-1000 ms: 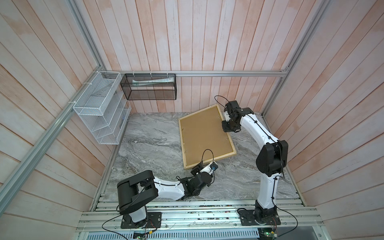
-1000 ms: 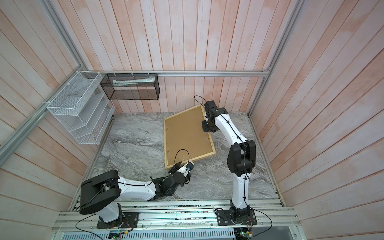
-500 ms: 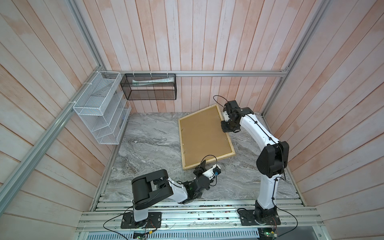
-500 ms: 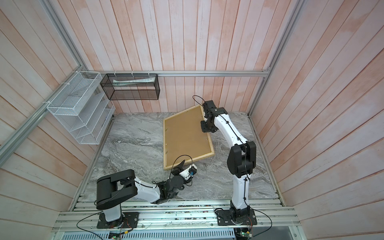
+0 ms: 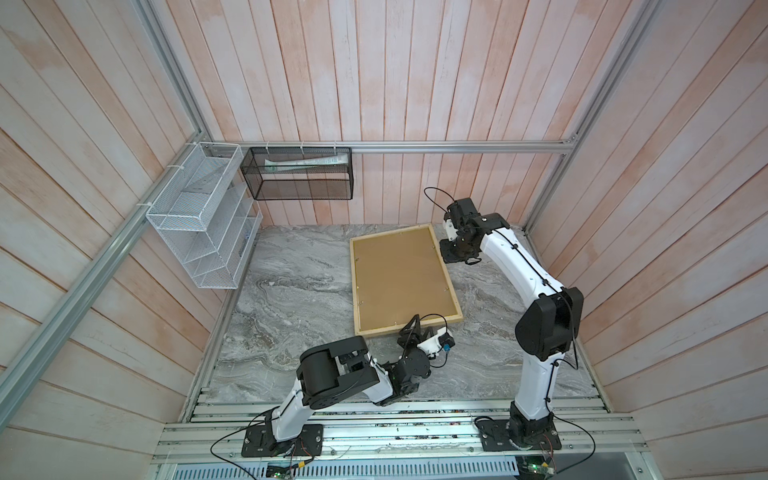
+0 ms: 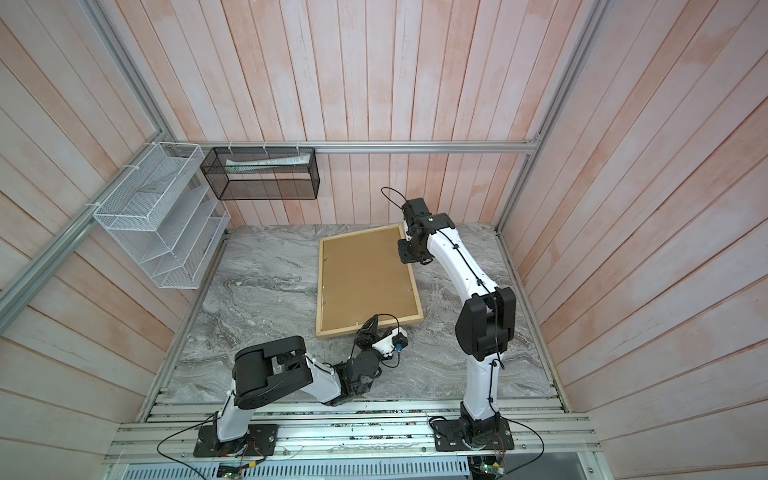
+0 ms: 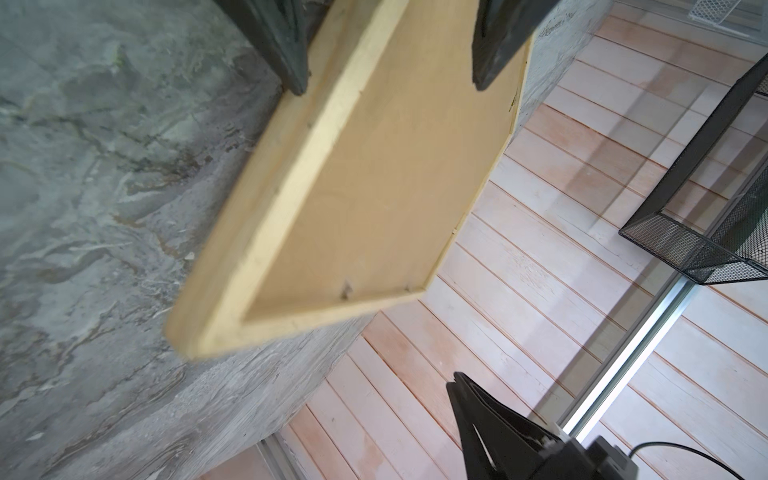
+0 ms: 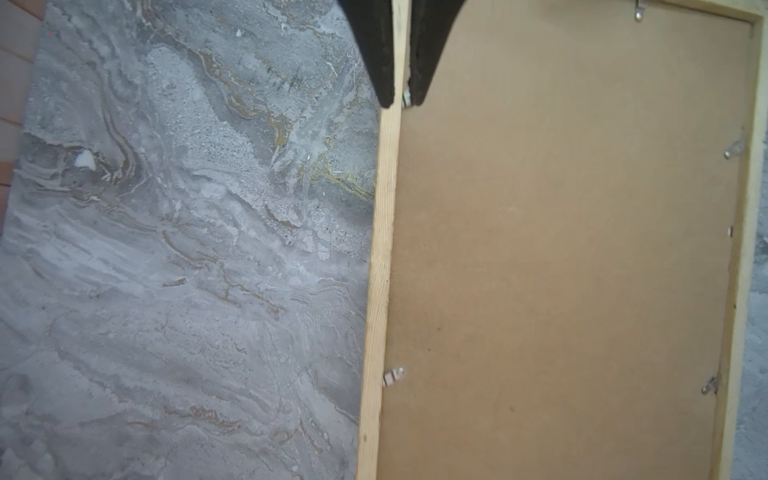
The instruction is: Put the photo into the frame
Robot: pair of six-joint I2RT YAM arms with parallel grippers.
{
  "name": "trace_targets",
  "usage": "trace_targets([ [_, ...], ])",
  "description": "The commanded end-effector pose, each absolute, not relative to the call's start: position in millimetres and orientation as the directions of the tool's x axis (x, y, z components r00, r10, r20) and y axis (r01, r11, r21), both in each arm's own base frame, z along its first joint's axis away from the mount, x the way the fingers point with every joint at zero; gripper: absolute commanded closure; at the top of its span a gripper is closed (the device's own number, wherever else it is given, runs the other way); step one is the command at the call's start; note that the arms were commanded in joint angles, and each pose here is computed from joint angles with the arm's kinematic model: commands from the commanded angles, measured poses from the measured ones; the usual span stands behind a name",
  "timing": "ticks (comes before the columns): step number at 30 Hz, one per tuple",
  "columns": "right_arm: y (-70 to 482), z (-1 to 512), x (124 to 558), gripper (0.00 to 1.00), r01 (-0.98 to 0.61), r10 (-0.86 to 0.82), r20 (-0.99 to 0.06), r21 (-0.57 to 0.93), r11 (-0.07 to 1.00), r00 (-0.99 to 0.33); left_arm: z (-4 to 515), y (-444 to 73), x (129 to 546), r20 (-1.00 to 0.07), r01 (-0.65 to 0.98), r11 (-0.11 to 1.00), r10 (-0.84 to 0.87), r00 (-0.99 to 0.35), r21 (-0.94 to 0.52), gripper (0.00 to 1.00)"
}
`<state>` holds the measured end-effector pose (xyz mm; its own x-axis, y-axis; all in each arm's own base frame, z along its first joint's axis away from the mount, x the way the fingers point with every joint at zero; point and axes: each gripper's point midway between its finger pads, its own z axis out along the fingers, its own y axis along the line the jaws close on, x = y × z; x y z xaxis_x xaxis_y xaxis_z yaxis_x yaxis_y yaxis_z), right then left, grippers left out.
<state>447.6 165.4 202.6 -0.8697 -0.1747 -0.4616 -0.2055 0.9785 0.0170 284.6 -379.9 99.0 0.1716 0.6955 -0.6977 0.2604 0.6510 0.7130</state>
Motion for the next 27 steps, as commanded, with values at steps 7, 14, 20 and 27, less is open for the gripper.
trace_targets([
  [7,166,217,437,1.00,-0.206,-0.164,-0.493,0.031,0.978,-0.854,117,-368,300,-0.704,0.166,0.684,0.696,0.144,0.710,0.39],
  [14,164,156,433,0.83,-0.185,-0.149,-0.411,0.050,0.981,-0.899,100,-349,293,-0.713,0.223,0.686,0.697,0.073,0.693,0.38],
  [20,158,90,428,0.74,-0.161,-0.145,-0.305,0.027,0.987,-0.941,96,-336,285,-0.749,0.279,0.718,0.662,0.011,0.638,0.36],
  [27,152,56,441,0.71,-0.138,-0.124,-0.272,0.033,0.990,-0.954,106,-328,275,-0.811,0.361,0.768,0.583,-0.050,0.529,0.32],
])
